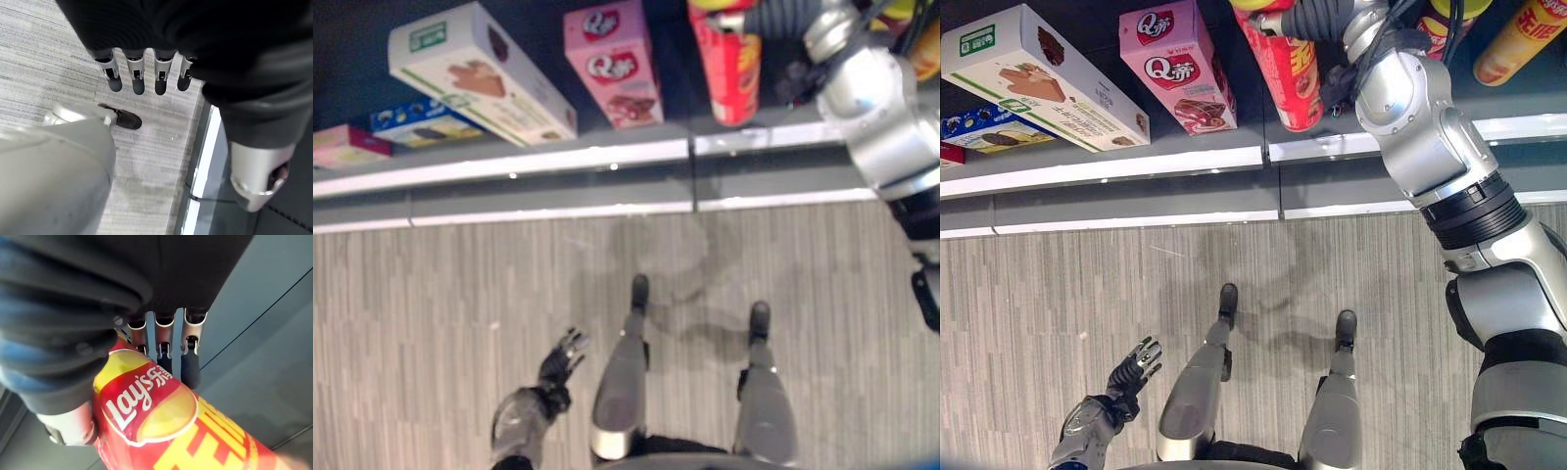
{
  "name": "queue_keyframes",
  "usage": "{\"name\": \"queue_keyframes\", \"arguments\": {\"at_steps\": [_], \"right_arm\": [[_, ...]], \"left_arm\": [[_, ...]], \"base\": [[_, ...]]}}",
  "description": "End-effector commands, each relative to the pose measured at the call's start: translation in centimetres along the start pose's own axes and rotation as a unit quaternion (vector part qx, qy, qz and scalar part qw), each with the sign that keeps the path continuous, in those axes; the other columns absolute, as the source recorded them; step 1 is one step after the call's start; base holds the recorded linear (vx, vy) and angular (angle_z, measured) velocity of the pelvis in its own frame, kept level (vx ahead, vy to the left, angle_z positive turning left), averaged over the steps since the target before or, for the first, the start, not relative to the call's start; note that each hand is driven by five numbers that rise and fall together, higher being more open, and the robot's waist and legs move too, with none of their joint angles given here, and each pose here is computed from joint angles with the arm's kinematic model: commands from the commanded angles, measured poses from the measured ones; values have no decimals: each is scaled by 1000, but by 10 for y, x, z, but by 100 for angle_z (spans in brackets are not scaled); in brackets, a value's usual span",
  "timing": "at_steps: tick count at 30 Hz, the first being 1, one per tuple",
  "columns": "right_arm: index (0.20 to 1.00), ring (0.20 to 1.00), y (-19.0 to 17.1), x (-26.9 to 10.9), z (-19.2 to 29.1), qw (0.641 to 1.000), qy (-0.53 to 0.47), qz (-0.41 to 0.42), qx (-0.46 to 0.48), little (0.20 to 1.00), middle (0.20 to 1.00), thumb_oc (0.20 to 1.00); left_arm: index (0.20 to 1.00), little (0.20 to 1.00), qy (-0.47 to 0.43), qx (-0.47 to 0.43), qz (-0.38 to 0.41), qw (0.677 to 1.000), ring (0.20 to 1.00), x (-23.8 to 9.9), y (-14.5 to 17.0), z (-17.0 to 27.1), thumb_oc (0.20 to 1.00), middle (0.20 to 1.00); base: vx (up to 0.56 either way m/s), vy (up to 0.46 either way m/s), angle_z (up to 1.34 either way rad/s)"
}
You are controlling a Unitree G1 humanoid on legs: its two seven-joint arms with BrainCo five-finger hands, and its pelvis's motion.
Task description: Put the goods on the table back onto the shelves and tidy them up.
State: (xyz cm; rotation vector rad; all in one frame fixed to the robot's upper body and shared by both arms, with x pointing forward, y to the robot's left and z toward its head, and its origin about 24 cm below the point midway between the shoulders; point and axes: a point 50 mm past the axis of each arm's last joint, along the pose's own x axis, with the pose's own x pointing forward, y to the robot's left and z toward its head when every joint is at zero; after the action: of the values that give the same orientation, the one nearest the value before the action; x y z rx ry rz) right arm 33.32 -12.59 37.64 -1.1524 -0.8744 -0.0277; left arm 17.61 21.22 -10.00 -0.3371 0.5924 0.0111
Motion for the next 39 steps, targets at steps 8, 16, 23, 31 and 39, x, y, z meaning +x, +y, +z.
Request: {"name": "queue_keyframes", "arguments": {"at_steps": [8, 16, 23, 31, 39], "right_arm": [[200, 200, -63, 23, 39, 989, -71, -96, -88, 200, 200, 200], [200, 200, -79, 36, 27, 987, -30, -147, -63, 200, 200, 200], [200, 200, -81, 35, 21, 985, -19, -168, -44, 200, 200, 200], [200, 200, -88, 33, 15, 981, -14, -183, -57, 200, 200, 200], [200, 200, -88, 33, 10, 980, -10, -190, -63, 200, 200, 200]], "left_arm": [[1000, 1000, -10, 7, -22, 1000, 1000, -3, -4, 3, 1000, 1000], [1000, 1000, -7, 4, -33, 999, 1000, -3, -9, 0, 1000, 1000], [1000, 1000, -8, 6, -45, 999, 1000, -1, -15, 1, 1000, 1000], [1000, 1000, -15, 3, -48, 999, 1000, -1, -17, 2, 1000, 1000], [1000, 1000, -15, -1, -55, 998, 1000, 0, -21, 0, 1000, 1000]], "base": [[2, 15, 0], [22, 46, 1], [5, 15, 0], [5, 13, 0], [4, 18, -1]]}}
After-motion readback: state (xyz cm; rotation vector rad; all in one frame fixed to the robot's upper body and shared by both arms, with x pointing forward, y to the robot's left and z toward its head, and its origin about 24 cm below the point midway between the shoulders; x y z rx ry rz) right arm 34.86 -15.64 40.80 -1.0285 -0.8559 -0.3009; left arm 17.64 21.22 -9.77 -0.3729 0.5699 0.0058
